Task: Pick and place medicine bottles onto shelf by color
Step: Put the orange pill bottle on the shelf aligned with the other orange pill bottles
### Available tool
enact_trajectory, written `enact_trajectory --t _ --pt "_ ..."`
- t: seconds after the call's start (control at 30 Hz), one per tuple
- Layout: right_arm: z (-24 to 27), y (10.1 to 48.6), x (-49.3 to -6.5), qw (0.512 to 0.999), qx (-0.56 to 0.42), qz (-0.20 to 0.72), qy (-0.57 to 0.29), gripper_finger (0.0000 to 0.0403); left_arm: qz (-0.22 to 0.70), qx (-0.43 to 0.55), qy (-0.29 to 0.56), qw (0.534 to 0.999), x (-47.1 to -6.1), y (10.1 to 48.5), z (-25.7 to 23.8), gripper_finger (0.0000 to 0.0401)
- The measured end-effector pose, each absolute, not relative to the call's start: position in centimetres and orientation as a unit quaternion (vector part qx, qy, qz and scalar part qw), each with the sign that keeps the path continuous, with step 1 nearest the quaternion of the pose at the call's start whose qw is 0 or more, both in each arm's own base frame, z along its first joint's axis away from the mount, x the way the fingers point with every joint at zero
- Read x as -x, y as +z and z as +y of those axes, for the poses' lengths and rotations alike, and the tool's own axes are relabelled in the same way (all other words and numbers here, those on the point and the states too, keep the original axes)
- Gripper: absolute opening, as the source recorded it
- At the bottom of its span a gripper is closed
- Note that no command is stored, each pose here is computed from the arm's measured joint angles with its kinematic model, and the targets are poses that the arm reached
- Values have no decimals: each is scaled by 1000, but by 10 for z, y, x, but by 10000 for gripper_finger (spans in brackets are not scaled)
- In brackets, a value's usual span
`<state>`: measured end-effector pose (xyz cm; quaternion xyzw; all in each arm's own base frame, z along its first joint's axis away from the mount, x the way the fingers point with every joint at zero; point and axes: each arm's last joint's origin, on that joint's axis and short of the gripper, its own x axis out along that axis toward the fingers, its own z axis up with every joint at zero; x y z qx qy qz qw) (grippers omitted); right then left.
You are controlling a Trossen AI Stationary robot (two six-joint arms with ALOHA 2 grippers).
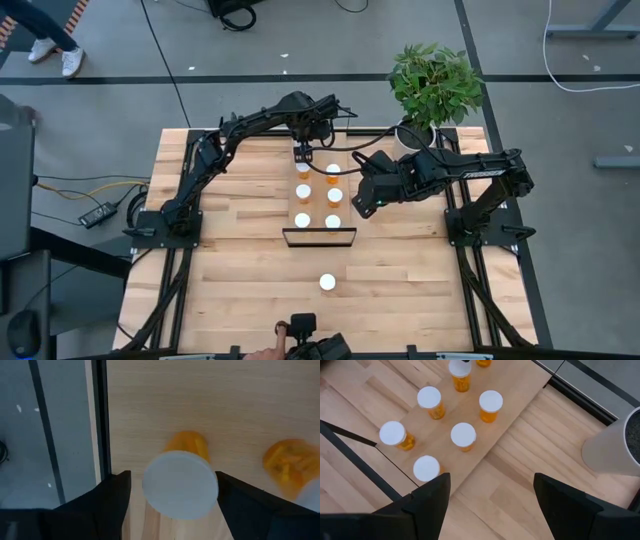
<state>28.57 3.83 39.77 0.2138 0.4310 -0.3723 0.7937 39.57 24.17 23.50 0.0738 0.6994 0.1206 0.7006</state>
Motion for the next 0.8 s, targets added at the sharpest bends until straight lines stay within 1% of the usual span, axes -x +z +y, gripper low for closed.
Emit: enact_trajectory --t 0.2,0.33,0.8 --pt "38 398 -286 794 -214 431 -372 294 699 -80 135 698 -396 235 242 316" --pt "38 398 -286 794 -214 431 -372 294 698 -82 145 697 -397 236 243 327" --pt "38 398 -286 794 -214 431 -372 294 696 -87 140 698 -402 236 235 330"
